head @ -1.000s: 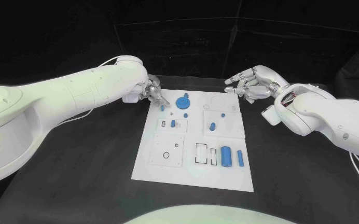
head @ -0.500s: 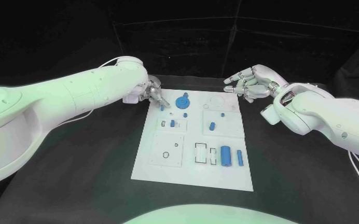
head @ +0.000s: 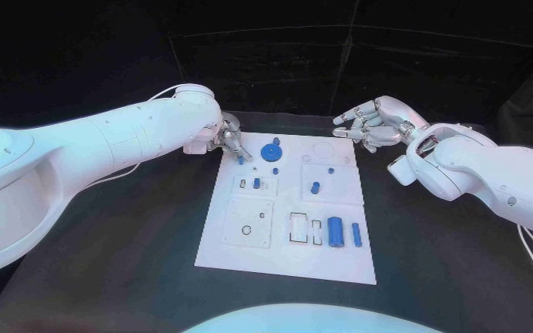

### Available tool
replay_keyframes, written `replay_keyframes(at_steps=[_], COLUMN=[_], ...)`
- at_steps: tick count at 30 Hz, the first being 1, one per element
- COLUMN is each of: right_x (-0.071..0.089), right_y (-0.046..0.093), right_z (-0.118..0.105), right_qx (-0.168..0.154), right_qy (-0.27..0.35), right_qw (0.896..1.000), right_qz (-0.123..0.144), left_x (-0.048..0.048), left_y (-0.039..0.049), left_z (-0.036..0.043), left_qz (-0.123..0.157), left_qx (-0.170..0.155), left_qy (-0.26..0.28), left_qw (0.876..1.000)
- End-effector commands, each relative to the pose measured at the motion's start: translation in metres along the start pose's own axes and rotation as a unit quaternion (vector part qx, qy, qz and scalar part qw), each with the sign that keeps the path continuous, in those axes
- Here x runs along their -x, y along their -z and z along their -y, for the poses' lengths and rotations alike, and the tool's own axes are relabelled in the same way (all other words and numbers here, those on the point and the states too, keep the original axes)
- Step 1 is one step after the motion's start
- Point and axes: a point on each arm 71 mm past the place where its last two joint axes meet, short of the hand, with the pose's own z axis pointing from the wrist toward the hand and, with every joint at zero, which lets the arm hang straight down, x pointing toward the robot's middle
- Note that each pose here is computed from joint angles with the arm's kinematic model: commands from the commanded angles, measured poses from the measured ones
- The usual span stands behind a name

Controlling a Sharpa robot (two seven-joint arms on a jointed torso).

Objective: Assemble the parts on the task board

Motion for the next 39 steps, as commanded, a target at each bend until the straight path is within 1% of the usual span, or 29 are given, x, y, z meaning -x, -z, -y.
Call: replay_keyframes(at_steps=[1, 11, 16, 21, 25, 30, 34, 37, 39], right_x=[0.001, 0.001, 0.001, 0.001, 0.001, 0.002, 0.002, 0.002, 0.002], right_y=[-0.001, -0.001, -0.001, -0.001, -0.001, -0.001, -0.001, -0.002, -0.002], right_z=[-0.002, -0.002, -0.002, -0.002, -0.002, -0.001, 0.0, 0.0, 0.0], right_qx=[0.007, 0.007, 0.007, 0.007, 0.007, 0.006, 0.005, 0.005, 0.005], right_qy=[-0.001, -0.001, -0.001, -0.001, -0.001, -0.001, -0.001, -0.002, -0.002], right_qw=[1.0, 1.0, 1.0, 1.0, 1.0, 1.0, 1.0, 1.0, 1.0], right_qz=[0.005, 0.004, 0.004, 0.004, 0.004, 0.005, 0.005, 0.005, 0.005], left_x=[-0.001, -0.0034, -0.0026, -0.0023, -0.0036, -0.0074, -0.0114, -0.0164, -0.018], left_y=[0.0004, 0.0008, 0.0015, 0.0041, 0.009, 0.0189, 0.0265, 0.0343, 0.0367], left_z=[0.0009, 0.0029, 0.0022, -0.0013, -0.0059, -0.0105, -0.0114, -0.0112, -0.0108], left_qz=[-0.01, -0.021, -0.012, 0.002, 0.015, 0.038, 0.053, 0.064, 0.068], left_qx=[-0.002, -0.013, -0.018, -0.026, -0.036, -0.051, -0.062, -0.073, -0.077], left_qy=[0.002, 0.017, 0.032, 0.053, 0.074, 0.093, 0.1, 0.105, 0.105], left_qw=[1.0, 1.0, 0.999, 0.998, 0.996, 0.994, 0.992, 0.99, 0.989])
